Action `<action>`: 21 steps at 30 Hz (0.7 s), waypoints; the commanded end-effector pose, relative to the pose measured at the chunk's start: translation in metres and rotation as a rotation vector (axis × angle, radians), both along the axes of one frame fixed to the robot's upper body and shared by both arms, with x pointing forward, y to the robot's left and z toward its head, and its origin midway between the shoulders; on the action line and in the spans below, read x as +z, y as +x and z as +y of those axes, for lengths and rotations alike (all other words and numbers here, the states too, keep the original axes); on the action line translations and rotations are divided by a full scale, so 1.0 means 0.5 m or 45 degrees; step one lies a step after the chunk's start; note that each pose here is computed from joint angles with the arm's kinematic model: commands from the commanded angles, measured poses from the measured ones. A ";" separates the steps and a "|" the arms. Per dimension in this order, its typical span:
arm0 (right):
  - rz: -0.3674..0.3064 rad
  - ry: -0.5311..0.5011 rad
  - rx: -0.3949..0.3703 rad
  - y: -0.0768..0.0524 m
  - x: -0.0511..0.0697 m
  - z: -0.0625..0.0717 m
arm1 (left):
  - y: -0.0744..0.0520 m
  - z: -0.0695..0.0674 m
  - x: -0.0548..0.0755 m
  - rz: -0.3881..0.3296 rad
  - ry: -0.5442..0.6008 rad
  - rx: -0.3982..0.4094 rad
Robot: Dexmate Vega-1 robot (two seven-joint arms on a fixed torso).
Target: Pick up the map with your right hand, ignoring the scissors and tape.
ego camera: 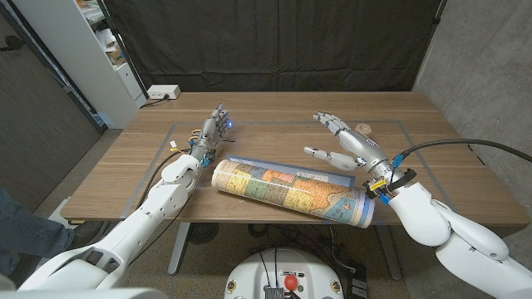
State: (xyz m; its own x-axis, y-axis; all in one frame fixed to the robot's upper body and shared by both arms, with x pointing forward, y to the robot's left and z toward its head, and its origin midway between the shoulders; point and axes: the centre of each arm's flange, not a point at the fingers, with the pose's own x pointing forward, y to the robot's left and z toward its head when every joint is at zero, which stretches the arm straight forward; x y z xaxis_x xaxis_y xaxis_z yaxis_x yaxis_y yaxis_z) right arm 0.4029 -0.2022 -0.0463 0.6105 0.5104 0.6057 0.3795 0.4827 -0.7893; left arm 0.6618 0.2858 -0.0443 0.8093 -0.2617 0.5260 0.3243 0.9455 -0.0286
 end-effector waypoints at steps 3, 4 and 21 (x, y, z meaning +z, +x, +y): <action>0.009 -0.065 0.002 -0.007 -0.012 0.018 | -0.002 0.001 0.003 -0.001 0.008 -0.002; 0.008 -0.069 0.006 -0.007 -0.013 0.018 | -0.003 0.001 0.003 -0.001 0.008 -0.001; 0.007 -0.170 -0.019 -0.032 -0.016 0.033 | -0.010 -0.005 0.002 -0.004 0.009 -0.003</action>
State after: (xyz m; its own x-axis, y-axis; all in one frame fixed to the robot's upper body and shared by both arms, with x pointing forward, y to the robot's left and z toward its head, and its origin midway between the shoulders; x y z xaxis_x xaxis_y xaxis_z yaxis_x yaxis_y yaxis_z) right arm 0.3972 -0.1912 -0.0530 0.6145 0.5549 0.5608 0.3803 0.4144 -0.8268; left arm 0.6584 0.2859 -0.0420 0.8056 -0.2654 0.5297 0.3252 0.9454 -0.0207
